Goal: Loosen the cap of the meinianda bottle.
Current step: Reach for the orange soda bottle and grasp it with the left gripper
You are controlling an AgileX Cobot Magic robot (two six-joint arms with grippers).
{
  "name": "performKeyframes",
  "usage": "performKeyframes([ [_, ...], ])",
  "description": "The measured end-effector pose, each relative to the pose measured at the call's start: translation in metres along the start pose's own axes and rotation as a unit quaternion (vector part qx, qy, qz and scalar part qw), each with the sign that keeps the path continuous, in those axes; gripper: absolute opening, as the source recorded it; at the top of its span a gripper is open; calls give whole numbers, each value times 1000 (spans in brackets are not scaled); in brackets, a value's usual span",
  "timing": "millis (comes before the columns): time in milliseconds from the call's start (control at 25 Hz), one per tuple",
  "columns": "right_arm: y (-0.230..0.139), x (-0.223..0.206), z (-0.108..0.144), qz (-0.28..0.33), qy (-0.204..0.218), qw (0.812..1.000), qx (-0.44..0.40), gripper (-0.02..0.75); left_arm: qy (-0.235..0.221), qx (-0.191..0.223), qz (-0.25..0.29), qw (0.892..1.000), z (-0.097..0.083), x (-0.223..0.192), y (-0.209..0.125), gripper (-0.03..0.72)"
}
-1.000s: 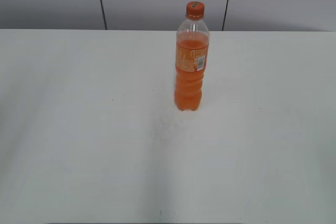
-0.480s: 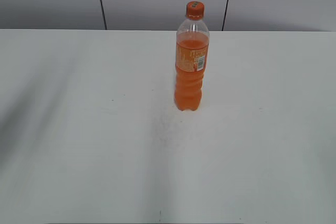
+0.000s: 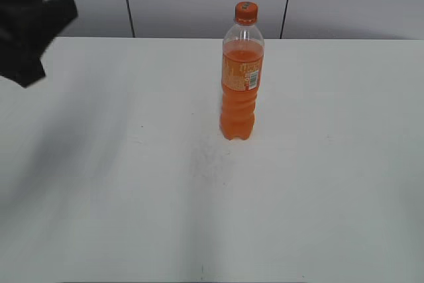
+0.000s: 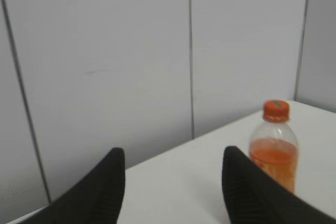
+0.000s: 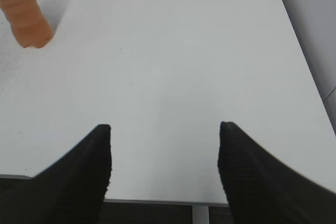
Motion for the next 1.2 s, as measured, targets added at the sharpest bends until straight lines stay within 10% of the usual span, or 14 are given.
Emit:
performKeyframes([
  [480, 0, 0, 0, 0, 0, 1000, 0, 480, -250, 20, 71, 965, -12, -48, -79, 374],
  [800, 0, 0, 0, 0, 0, 1000, 0, 480, -282, 4, 75, 956, 7, -83, -91, 387],
  [1200, 0, 0, 0, 0, 0, 1000, 0, 480, -340, -10, 108, 934, 28, -137, -131, 661],
])
Point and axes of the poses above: a point on each arm's last joint axis where the gripper is mounted, x pointing back along that axis away from the gripper, z along the wrist's bending axis when the last joint is at zero, y = z × x, the point moved 4 cm from there along -x, pointing out along that axis toward the gripper, and after that the axes turned 7 degrees about x, right-handed, at the moved point
